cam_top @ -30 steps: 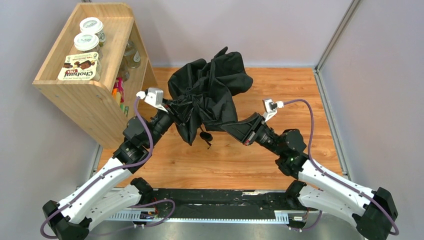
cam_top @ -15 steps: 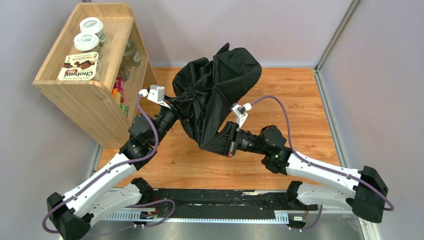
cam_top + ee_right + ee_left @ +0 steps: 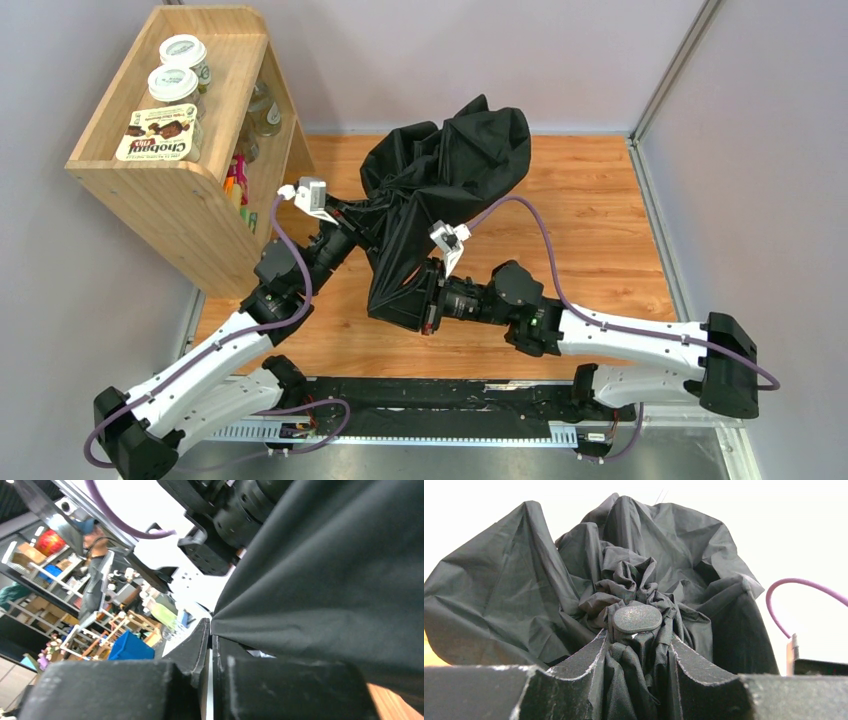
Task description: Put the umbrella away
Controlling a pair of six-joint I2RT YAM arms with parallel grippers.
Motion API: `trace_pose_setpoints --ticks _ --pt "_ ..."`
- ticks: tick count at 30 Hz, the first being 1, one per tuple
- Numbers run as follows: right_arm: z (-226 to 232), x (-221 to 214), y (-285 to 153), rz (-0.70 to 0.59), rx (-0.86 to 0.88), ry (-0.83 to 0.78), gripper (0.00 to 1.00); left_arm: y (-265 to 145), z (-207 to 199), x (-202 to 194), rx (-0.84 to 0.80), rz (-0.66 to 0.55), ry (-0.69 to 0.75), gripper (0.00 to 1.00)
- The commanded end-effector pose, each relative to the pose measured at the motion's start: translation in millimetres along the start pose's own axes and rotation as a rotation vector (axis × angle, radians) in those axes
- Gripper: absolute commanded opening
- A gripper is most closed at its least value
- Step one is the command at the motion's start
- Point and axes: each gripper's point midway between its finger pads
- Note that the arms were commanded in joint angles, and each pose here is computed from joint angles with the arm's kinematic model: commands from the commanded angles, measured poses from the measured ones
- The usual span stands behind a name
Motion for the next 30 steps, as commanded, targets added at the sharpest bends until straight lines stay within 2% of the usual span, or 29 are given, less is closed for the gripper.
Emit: trace_pose_setpoints --ticks 1,2,3,6,9,10,12,16,20,23,24,28,30 --pt "-0.6 -51.6 -9.3 0.198 -0.037 -0.014 0.18 3.3 -0.7 52.4 0.025 -0.204 -0.031 0.00" --pt "-9.0 -49.7 -12.8 0.209 -0.097 -0.047 0.29 2.6 -1.6 51.2 0.020 -0.200 -0.038 0.00" --pt "-20.8 -53.9 -20.3 0.251 -0.159 -0.092 0.32 0.8 -3.5 52.8 0.014 -0.201 -0.040 0.00" --pt "-34.8 -66.6 -50.7 0.389 -0.237 -0.218 0.52 -5.3 -7.4 56.4 -0.001 -0.206 -0.034 0.00" --pt "-35.7 -71.8 -89.3 0.458 -0.260 -0.298 0.71 -10.8 -9.2 56.5 -0.010 -0.201 -0.025 0.00" --pt "-32.9 -64.5 -103.7 0.440 -0.278 -0.324 0.79 -13.4 -10.6 58.1 -0.016 -0.206 -0.021 0.00" --pt "-33.3 -60.2 -126.1 0.422 -0.312 -0.344 0.88 -16.7 -10.7 58.3 -0.018 -0.209 -0.024 0.00" --pt "-21.2 -41.7 -147.8 0.321 -0.308 -0.364 0.98 -21.0 -15.0 60.0 -0.040 -0.215 -0.028 0.00" --pt "-24.9 4.7 -156.6 0.171 -0.456 -0.401 1.00 -24.3 -19.1 60.9 -0.058 -0.212 -0.032 0.00" --pt "-18.1 28.6 -155.8 0.132 -0.488 -0.448 0.98 -26.1 -20.2 59.6 -0.063 -0.201 -0.033 0.00" --pt "-17.7 39.2 -156.0 0.115 -0.512 -0.477 0.95 -26.2 -21.6 58.3 -0.071 -0.194 -0.030 0.00" --pt "-23.3 91.9 -163.4 0.088 -0.707 -0.614 0.73 -28.0 -36.8 52.5 -0.159 -0.164 -0.010 0.00" --pt "-11.2 112.2 -160.1 0.080 -0.702 -0.659 0.61 -30.3 -45.7 50.0 -0.210 -0.147 0.004 0.00"
Point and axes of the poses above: each gripper's point midway between its finger pads, its own y axis out along the fingers, its own z axis along the line the jaws close on, x = y × z, and after that the axes turned 1 degree about -y, right-handed
